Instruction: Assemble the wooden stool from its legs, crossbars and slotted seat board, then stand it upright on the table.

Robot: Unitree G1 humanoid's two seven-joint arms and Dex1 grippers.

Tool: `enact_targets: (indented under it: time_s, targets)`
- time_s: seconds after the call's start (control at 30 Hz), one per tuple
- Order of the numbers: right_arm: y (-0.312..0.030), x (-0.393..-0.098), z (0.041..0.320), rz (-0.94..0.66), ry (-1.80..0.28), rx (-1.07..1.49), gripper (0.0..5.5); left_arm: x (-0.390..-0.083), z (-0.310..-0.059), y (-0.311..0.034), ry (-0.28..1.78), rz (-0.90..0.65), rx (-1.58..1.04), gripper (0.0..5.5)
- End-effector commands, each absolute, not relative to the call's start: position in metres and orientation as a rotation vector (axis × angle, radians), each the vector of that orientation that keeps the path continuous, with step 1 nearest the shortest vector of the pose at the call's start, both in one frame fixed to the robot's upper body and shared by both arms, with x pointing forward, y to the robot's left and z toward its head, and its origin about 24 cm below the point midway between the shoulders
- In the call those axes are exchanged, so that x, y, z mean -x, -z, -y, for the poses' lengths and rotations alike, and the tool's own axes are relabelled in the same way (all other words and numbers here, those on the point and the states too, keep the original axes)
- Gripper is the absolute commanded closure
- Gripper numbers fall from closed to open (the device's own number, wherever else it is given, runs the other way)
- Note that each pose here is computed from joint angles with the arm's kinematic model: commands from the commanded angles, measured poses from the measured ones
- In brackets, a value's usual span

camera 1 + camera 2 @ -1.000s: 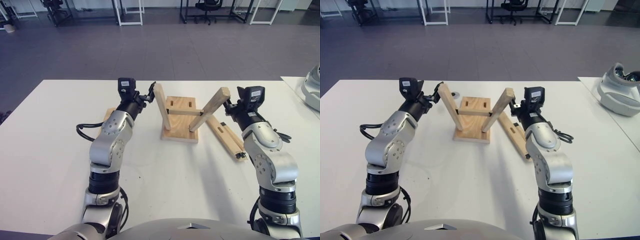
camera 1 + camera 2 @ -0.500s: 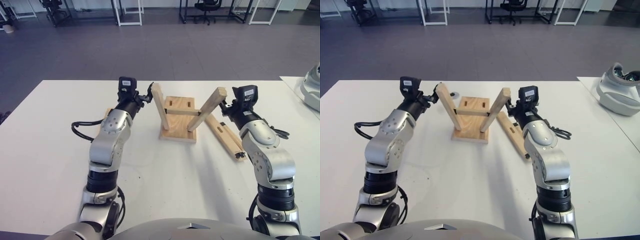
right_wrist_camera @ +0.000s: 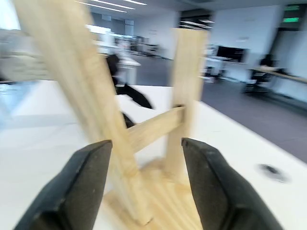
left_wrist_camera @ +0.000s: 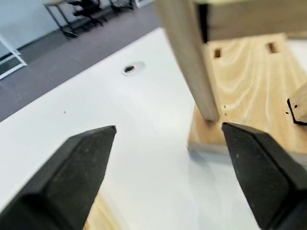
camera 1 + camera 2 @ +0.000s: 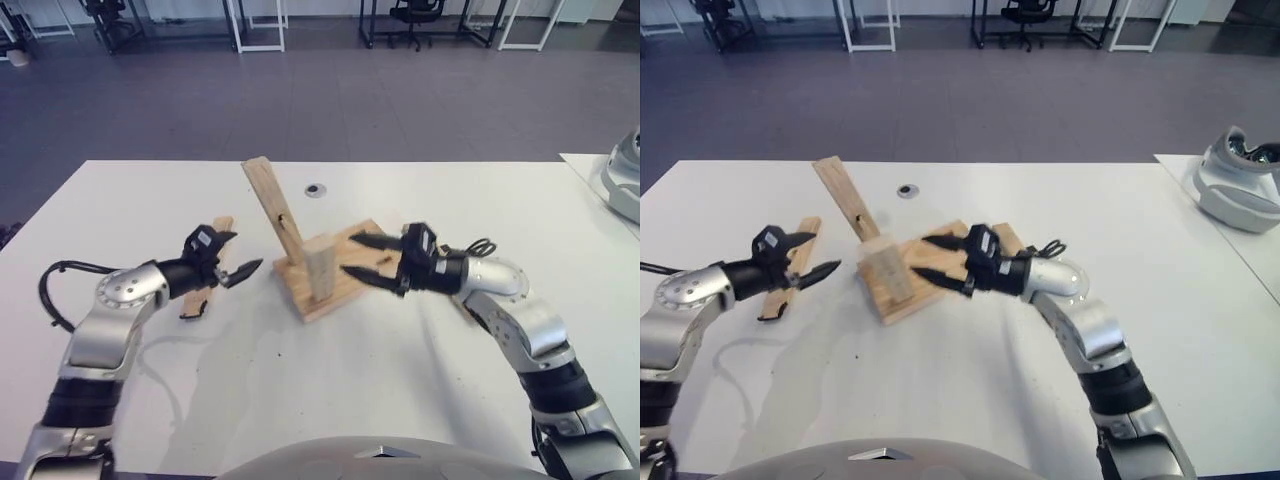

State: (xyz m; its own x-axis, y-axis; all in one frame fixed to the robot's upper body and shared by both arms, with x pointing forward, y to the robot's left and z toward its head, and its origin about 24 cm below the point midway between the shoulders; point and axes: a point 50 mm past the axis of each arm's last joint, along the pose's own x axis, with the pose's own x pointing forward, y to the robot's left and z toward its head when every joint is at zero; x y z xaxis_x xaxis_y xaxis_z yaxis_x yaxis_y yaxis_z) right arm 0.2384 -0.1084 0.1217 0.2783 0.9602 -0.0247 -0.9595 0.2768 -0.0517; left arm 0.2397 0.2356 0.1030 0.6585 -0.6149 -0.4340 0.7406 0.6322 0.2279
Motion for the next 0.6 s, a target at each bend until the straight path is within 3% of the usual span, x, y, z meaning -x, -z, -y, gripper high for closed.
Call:
enact_targets:
  time_s: [0.03,0.13,0.27,0.43,0.53,0.6]
  targets:
    - [-0.1,-0.282,0.128,-0.113,-0.967,0.282,2.78,-0.227,-0.226,-0.097,0.923,-0.437,-0.539,1.41]
    - [-0.08,-0.312,0.177,-0.234,-0.682,0.435,2.78,-0.213,-0.216,-0.086,1.017,-0.509,-0.6,1.41]
    - [-0.048,-0.321,0.191,-0.329,-0.669,0.65,2.78,-0.185,-0.199,-0.085,1.266,-0.587,-0.543,1.41]
    - [-0.032,-0.322,0.176,-0.31,-0.816,0.752,2.78,-0.218,-0.18,-0.053,1.078,-0.539,-0.643,1.41]
    - [-0.028,-0.3,0.175,-0.306,-1.013,0.781,2.78,-0.232,-0.166,-0.025,0.996,-0.529,-0.748,1.41]
    - [-0.036,-0.282,0.174,-0.264,-1.149,0.746,2.78,-0.238,-0.174,-0.02,0.953,-0.53,-0.812,1.41]
